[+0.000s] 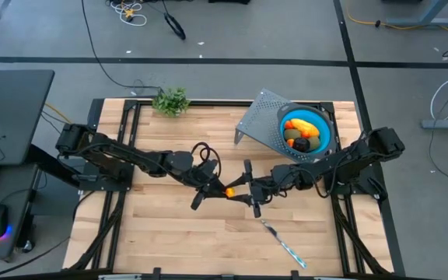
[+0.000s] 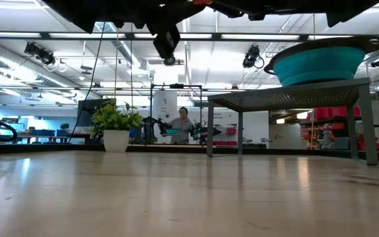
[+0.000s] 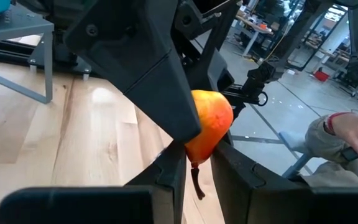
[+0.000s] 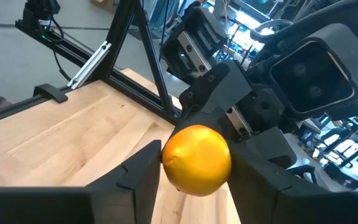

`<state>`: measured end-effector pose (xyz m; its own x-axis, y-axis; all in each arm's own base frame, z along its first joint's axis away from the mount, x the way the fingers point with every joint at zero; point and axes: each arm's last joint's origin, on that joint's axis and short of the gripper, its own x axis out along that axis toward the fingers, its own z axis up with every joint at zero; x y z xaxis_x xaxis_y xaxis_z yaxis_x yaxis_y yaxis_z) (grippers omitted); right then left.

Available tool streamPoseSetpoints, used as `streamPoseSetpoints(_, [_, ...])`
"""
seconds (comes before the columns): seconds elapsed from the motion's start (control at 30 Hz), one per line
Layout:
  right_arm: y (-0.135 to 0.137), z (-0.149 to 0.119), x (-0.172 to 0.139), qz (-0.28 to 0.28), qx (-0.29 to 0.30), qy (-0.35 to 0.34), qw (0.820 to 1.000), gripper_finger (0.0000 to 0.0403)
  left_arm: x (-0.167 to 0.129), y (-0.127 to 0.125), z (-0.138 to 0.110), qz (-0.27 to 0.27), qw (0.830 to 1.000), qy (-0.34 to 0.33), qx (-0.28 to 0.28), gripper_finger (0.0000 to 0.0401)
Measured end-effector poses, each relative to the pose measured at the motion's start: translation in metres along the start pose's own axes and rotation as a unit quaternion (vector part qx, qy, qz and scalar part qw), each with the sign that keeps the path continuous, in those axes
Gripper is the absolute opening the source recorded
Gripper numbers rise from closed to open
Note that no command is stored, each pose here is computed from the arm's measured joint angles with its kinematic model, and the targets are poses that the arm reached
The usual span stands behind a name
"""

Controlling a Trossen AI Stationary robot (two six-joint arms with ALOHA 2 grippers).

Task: Pick & Place Fruit
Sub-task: Put the pear into the strainer bowl on the shelf

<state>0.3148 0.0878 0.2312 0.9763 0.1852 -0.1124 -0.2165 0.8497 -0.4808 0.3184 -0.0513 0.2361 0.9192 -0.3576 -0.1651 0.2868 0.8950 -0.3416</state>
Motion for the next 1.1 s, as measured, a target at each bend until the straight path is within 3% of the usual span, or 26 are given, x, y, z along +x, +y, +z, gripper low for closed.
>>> streamPoseSetpoints(0.37, [-0.0001, 0.0004, 0.0, 0.0, -0.005, -0.003, 1.0, 0.0163, 0.0, 0.0, -0.0001, 0.0, 1.0, 0.001, 0.002, 0.0076])
streamPoseSetpoints(0.53, [-0.0002, 0.0006, 0.0, -0.002, -0.005, -0.003, 1.0, 0.0162, 0.0, 0.0001, -0.0001, 0.001, 1.0, 0.001, 0.002, 0.0095])
streamPoseSetpoints(1.1, [-0.0021, 0.0027, -0.0007, -0.02, 0.002, -0.005, 1.0, 0.0162, -0.0039, 0.0009, 0.0038, 0.014, 1.0, -0.004, 0.0, 0.0292])
